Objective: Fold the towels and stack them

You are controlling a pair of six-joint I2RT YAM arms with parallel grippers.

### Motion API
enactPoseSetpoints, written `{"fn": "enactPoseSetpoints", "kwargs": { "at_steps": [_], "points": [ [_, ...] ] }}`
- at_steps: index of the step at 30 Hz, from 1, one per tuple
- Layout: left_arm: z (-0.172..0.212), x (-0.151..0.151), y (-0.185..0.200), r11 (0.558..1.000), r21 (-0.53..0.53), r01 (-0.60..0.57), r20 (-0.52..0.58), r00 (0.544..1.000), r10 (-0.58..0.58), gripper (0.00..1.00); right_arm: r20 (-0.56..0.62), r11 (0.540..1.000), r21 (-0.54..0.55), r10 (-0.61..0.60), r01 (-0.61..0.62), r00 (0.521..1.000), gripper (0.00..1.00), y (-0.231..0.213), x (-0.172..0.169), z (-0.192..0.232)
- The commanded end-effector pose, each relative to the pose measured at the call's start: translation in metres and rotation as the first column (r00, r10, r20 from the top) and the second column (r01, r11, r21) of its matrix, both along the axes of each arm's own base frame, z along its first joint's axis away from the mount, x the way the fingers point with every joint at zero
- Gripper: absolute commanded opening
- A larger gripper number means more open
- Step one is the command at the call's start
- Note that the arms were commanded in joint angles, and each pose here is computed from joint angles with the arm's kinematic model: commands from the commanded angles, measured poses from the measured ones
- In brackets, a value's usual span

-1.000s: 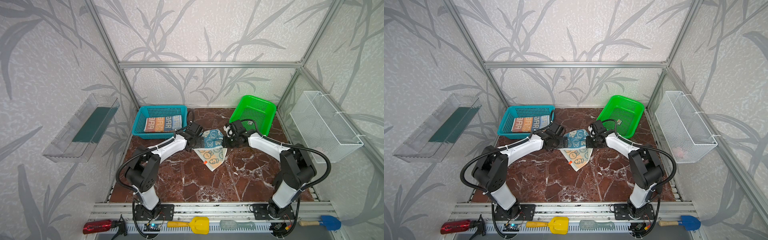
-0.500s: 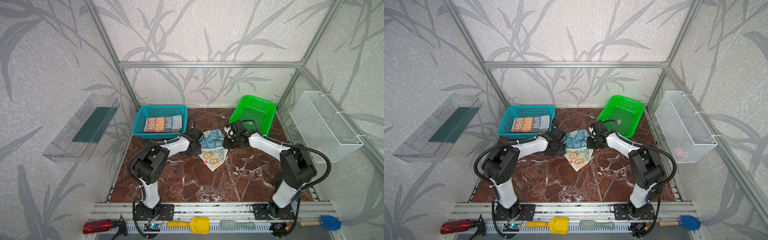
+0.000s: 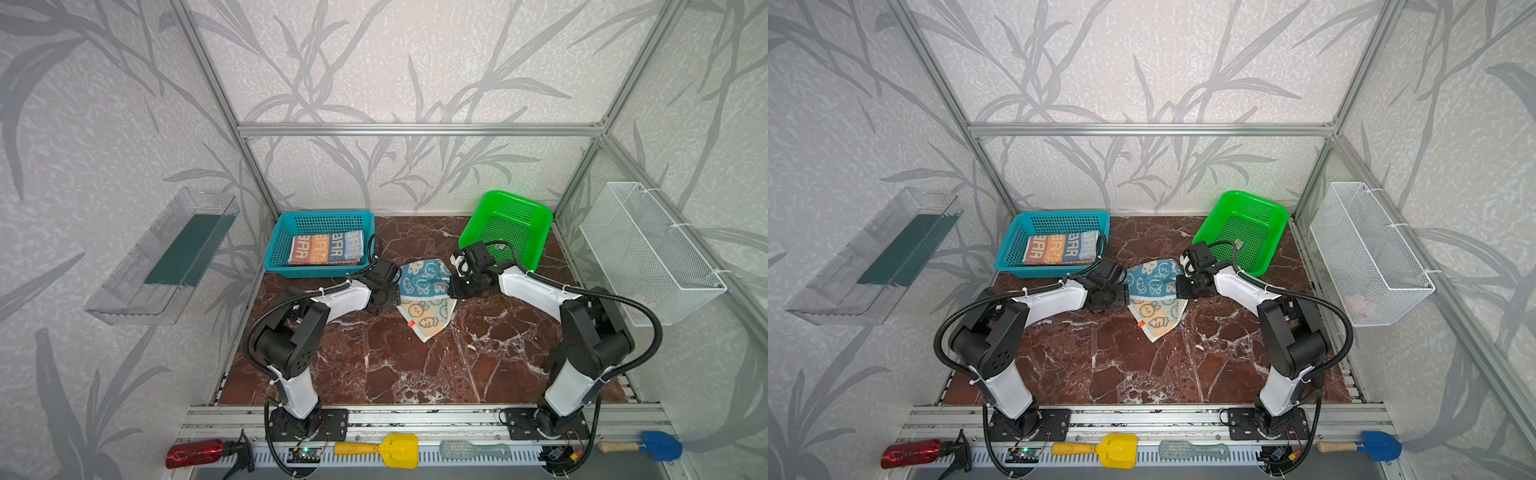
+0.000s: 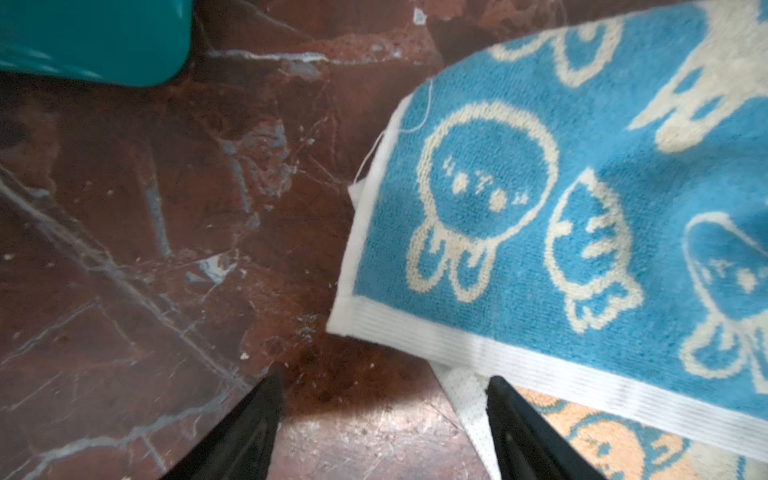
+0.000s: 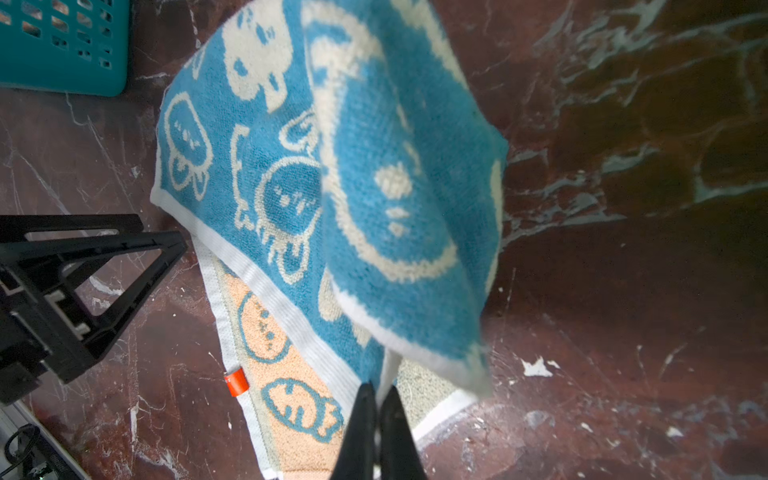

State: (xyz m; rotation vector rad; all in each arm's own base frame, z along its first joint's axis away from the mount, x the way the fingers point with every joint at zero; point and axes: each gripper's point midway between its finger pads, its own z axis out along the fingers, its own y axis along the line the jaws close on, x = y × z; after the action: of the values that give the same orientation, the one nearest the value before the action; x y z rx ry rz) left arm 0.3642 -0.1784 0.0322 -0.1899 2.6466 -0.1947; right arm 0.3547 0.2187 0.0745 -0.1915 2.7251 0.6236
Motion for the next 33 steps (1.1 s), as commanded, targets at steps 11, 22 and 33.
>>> {"fn": "enactPoseSetpoints", "kwargs": {
  "at_steps": [11, 22, 33],
  "points": [
    [-0.016, 0.014, -0.003, 0.998, -0.040, -0.041, 0.020, 0.999, 0.042, 0.71, -0.014, 1.000, -0.009, -0.001, 0.001, 1.000, 0.00, -0.010, -0.007, 0.002],
    [-0.034, 0.007, -0.009, 0.997, -0.069, -0.031, -0.019, 0.999, 0.030, 0.43, 0.011, 1.000, 0.011, -0.004, 0.004, 1.000, 0.00, -0.009, -0.002, 0.012],
    [-0.041, -0.010, -0.006, 0.996, -0.084, -0.028, -0.043, 0.999, 0.025, 0.21, 0.022, 0.999, 0.034, -0.006, 0.005, 1.000, 0.00, -0.004, 0.002, 0.017]
  ]
}}
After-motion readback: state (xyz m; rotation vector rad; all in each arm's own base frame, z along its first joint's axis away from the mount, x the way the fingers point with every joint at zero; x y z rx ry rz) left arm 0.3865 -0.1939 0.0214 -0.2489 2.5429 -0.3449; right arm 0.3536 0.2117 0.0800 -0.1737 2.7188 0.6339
